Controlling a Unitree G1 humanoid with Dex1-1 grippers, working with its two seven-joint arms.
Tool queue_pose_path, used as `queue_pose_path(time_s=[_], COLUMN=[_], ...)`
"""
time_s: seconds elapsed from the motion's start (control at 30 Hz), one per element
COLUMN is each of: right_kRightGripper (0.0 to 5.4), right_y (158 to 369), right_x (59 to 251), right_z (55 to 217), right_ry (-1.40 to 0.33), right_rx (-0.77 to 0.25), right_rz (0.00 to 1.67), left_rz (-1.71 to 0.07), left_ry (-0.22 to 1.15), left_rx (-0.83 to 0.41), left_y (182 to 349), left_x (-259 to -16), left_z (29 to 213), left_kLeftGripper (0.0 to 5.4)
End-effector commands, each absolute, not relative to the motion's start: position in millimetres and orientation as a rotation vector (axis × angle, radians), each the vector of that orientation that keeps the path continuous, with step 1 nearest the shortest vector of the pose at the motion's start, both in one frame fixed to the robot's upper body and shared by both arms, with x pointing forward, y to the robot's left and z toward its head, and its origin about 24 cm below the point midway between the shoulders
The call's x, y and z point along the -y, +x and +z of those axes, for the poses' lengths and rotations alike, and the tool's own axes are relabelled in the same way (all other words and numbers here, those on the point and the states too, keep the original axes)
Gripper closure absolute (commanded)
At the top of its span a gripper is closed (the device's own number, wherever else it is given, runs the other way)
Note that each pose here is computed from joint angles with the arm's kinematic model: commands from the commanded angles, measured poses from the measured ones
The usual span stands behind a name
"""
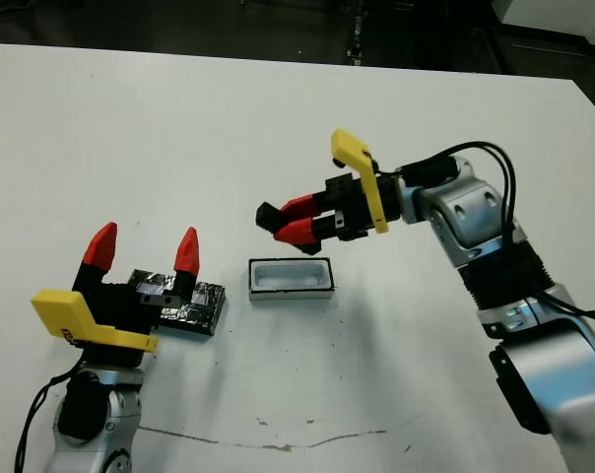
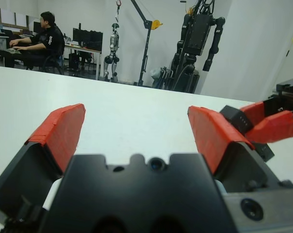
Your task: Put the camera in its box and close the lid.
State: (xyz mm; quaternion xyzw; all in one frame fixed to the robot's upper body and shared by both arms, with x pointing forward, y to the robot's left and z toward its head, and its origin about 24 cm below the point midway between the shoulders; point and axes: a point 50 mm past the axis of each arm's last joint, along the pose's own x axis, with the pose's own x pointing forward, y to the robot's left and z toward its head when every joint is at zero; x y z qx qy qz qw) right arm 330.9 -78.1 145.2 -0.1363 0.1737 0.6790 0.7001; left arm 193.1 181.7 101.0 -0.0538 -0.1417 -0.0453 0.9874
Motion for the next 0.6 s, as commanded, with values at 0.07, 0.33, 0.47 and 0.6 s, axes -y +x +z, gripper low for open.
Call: queue_pose_path(time_s=[0.07, 0.33, 0.47, 0.6], right_kRightGripper=[3.74, 3.74, 3.74, 3.74], right_y=[323.2, 315.1, 315.0, 315.0], right_x=[77.3, 77.1, 77.5, 78.1], right_z=[132.5, 121.9, 120.8, 120.0], right_ry=[-0.31, -0.349, -0.376, -0.379], right_rx=[-0.432, -0.456, -0.457, -0.478], right_rz=[1.544, 1.558, 1.551, 1.544], left_rz=[-0.083, -0.079, -0.077, -0.079], left_ry=[-0.118, -0.113, -0.112, -0.109], left_rx=[0.265, 0.262, 0.264, 0.265], left_y=[191.3, 190.7, 191.0, 191.1], left_x=[-183.5, -183.4, -183.1, -183.1], left_z=[96.2, 96.7, 96.4, 96.5], left_kLeftGripper=[0.0, 0.0, 0.0, 0.0])
